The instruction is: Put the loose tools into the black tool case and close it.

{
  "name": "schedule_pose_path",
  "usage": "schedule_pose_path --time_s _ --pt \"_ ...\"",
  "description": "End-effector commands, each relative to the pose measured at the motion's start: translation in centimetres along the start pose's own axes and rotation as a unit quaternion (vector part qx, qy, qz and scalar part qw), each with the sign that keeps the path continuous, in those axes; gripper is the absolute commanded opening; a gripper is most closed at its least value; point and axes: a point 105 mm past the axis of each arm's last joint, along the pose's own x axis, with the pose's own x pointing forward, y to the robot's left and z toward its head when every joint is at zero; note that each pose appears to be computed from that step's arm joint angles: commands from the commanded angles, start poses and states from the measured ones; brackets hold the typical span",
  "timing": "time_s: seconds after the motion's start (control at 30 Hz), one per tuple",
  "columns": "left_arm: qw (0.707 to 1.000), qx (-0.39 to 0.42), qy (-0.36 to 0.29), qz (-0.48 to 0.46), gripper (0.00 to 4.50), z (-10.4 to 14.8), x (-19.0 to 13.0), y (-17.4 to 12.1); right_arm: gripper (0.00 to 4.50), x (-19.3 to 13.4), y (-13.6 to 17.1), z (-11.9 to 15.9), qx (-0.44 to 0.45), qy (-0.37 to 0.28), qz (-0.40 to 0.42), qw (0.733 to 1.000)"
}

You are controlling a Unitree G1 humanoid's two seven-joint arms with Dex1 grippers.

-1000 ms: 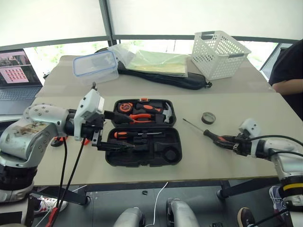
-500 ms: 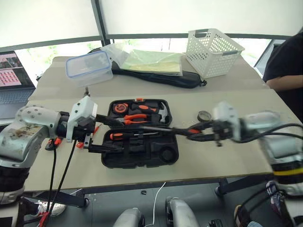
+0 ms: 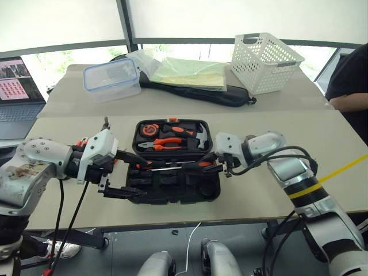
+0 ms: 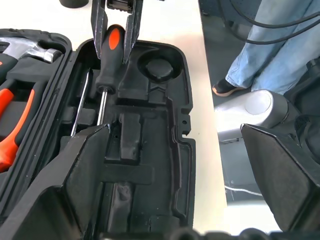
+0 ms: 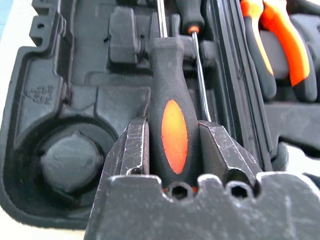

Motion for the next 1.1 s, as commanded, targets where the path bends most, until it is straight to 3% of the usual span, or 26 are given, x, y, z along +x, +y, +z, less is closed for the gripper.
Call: schedule_pose_path --time_s 0.03,0.17,0.27,0.43,0.47,0.5,0.83,1.1 --pt "1.000 0.024 -0.005 0.013 4.50 1.2 -0.7 0.1 2.03 -0.5 -0.4 0.9 -0.011 -0.009 -0.008 1.000" --pt "1.000 0.026 -0.006 0.016 4.50 1.3 -0.7 0.3 3.31 -0.5 -0.4 1.6 -0.012 -0.025 -0.010 1.000" --pt "0.999 0.027 -0.008 0.018 4.50 1.3 -0.6 0.5 4.26 -0.5 -1.2 3.7 0.016 -0.077 -0.031 0.996" --pt "0.999 0.027 -0.008 0.017 4.50 1.2 -0.4 0.5 4.26 0.2 -1.7 4.2 0.047 -0.097 -0.044 0.993" --pt "0.999 0.027 -0.009 0.017 4.50 1.2 -0.4 0.5 3.70 0.5 -1.7 4.1 0.052 -0.098 -0.043 0.993" --pt "0.999 0.027 -0.009 0.018 4.50 1.3 -0.4 0.5 3.57 0.8 -1.7 4.1 0.054 -0.098 -0.043 0.993" --pt "0.999 0.029 -0.006 0.022 4.50 1.3 -0.4 0.6 0.14 3.6 -0.7 2.3 0.061 -0.064 -0.021 0.996" --pt "0.999 0.028 -0.005 0.026 4.50 1.1 -0.3 0.7 0.06 5.9 1.4 -1.7 0.051 0.045 0.004 0.998"
